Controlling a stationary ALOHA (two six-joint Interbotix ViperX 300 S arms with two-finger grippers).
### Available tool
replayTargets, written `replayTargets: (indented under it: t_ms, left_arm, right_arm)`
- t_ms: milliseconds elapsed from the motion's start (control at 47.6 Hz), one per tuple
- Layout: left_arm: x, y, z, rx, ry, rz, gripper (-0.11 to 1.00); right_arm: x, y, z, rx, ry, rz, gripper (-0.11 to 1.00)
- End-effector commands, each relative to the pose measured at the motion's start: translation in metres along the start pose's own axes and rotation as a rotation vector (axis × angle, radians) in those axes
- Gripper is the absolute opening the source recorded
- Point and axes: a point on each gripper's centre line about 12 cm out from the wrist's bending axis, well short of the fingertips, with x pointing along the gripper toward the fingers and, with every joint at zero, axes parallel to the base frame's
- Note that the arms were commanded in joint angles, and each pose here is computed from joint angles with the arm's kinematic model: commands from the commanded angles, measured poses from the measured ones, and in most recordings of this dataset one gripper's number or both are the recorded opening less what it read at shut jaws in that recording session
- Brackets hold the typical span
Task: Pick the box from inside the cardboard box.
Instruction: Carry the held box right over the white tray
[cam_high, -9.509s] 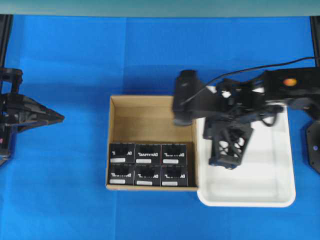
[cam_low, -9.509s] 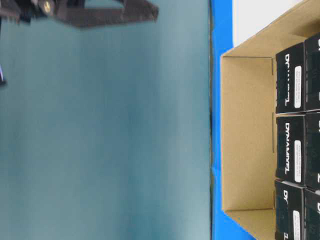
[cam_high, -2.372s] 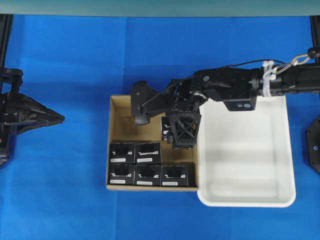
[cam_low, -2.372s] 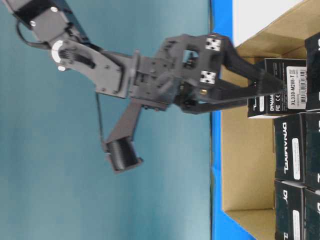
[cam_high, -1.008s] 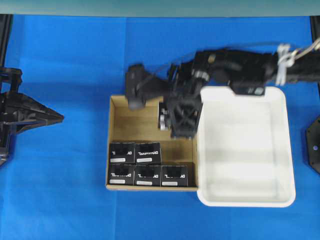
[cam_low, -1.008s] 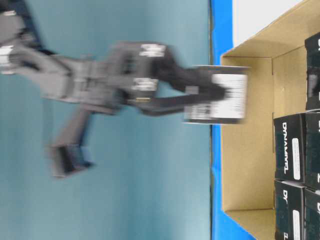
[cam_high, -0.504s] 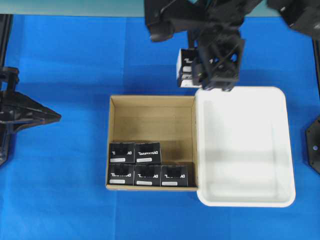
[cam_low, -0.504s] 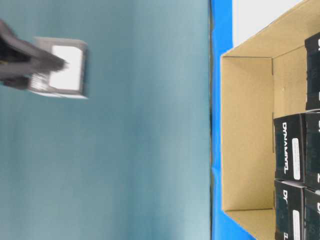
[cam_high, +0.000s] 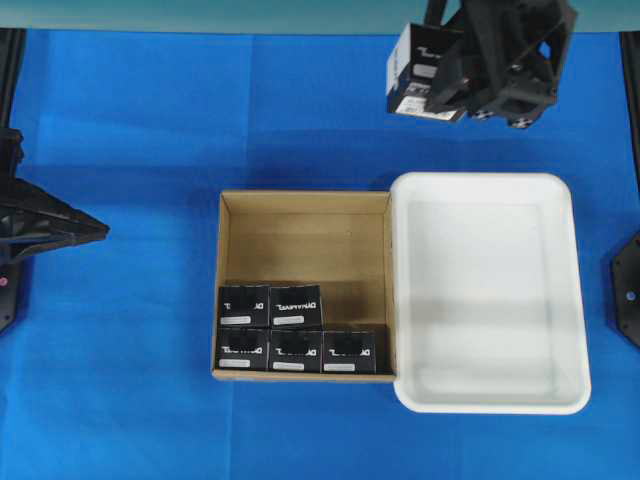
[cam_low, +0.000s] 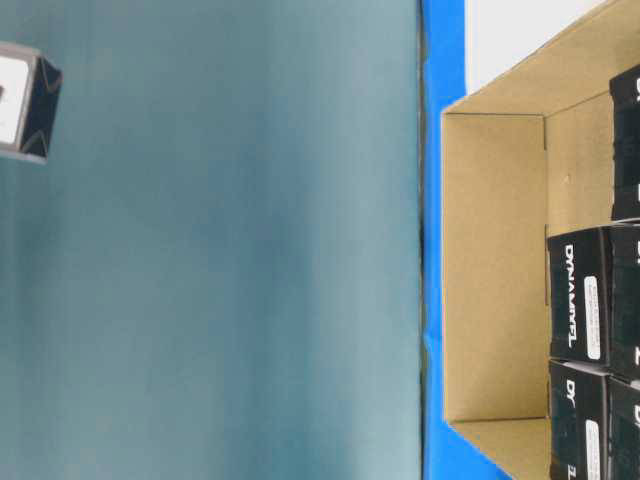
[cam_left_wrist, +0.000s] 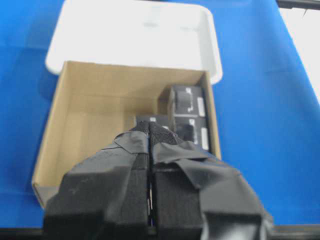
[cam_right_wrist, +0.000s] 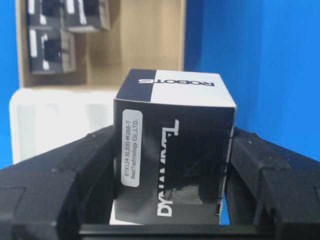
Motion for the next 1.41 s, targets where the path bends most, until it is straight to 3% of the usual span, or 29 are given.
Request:
replayTargets:
  t_ms: [0, 273, 504, 798, 1134, 1385]
  left_arm:
    - [-0.001, -0.001, 0.010, 0.001, -0.023, -0.001, -0.05]
    - [0.000, -0.001, 0.010, 0.000, -0.020, -0.001, -0.05]
    - [0.000, 0.000, 0.010, -0.002, -0.020, 0.005, -0.05]
    - [0.000, 0.000, 0.011, -0.002, -0.025, 0.005, -0.05]
    - [0.002, 0.001, 0.010, -0.005, -0.025, 0.007, -0.05]
    - [0.002, 0.001, 0.011, -0.004, -0.034, 0.007, -0.05]
  right_arm:
    - [-0.001, -0.001, -0.010, 0.011, 0.008, -0.002, 0.62]
    - [0.056, -0.004, -0.062, 0.057, 0.164, 0.047, 0.62]
    - [0.092, 0.000, -0.095, -0.002, 0.138, 0.034, 0.62]
    - [0.159, 0.007, -0.144, 0.004, 0.171, 0.031, 0.62]
    - [0.207, 0.013, -0.167, -0.024, 0.151, 0.005, 0.62]
    - [0.227, 0.009, -0.159, -0.035, 0.122, -0.016, 0.62]
